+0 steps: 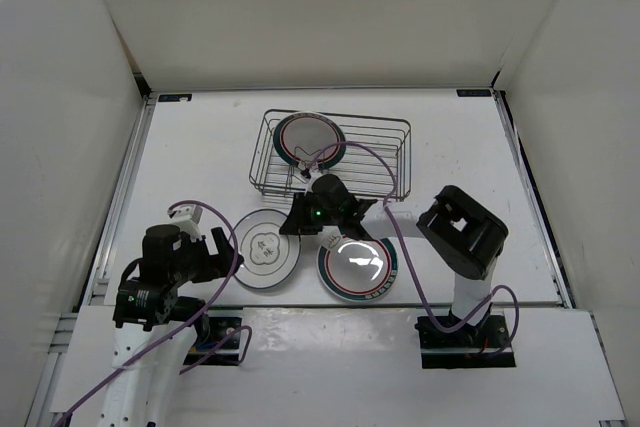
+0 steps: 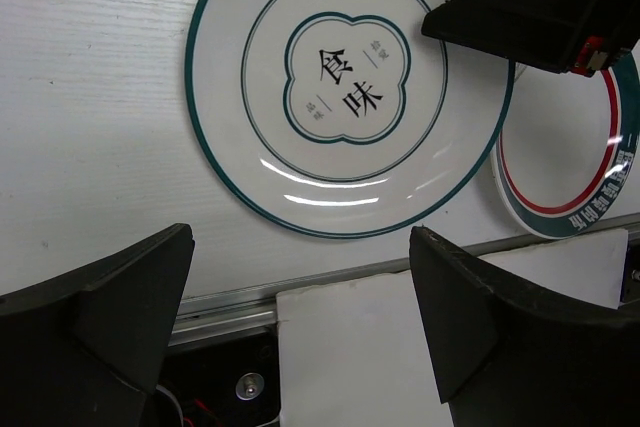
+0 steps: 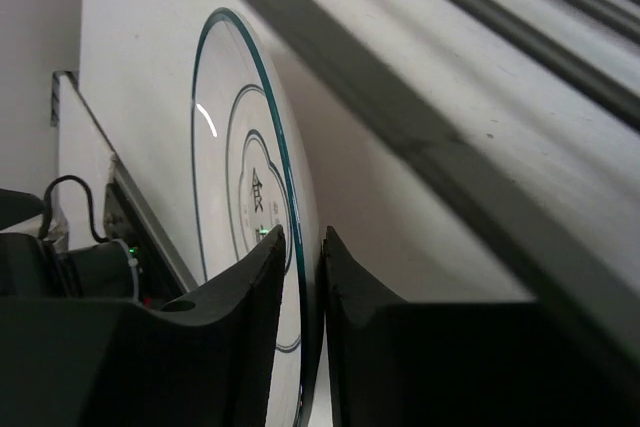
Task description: Unload the plates from the dish rack
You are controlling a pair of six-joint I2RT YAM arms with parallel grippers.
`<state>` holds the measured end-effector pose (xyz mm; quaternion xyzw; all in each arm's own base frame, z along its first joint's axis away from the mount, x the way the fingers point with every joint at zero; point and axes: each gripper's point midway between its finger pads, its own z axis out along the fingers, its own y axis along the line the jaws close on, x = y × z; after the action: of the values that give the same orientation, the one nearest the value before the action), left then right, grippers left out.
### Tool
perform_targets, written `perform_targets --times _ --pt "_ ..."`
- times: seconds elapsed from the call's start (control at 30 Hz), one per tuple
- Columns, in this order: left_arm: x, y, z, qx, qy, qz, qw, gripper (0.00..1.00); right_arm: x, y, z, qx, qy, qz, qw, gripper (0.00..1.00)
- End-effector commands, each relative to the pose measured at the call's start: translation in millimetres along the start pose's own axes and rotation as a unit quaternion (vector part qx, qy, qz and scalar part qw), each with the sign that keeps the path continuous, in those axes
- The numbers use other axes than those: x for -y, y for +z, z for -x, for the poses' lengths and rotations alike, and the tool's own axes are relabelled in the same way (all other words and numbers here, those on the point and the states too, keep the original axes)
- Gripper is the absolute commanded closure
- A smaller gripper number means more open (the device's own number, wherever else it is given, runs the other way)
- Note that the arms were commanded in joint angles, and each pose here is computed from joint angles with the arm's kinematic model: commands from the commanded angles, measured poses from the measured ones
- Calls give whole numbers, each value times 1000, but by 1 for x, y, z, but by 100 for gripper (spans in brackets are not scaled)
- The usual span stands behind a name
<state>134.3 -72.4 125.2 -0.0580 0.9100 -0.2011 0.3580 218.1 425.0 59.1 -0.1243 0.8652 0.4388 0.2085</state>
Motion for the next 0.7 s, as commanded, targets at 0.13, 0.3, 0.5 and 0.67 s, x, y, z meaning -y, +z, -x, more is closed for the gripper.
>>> perform_targets --times 0.13,0.3,0.5,0.67 --pt "5 -3 5 7 3 -11 1000 0 -20 8 10 -7 29 21 999 68" --pt "5 -3 4 7 2 -11 1000 0 -15 7 2 -32 23 2 999 67" --pt "5 -3 4 7 3 -11 1000 0 0 1 -1 -63 0 -50 997 66" --pt "6 -2 4 6 4 -14 1000 0 11 -2 3 -80 -48 -97 991 64"
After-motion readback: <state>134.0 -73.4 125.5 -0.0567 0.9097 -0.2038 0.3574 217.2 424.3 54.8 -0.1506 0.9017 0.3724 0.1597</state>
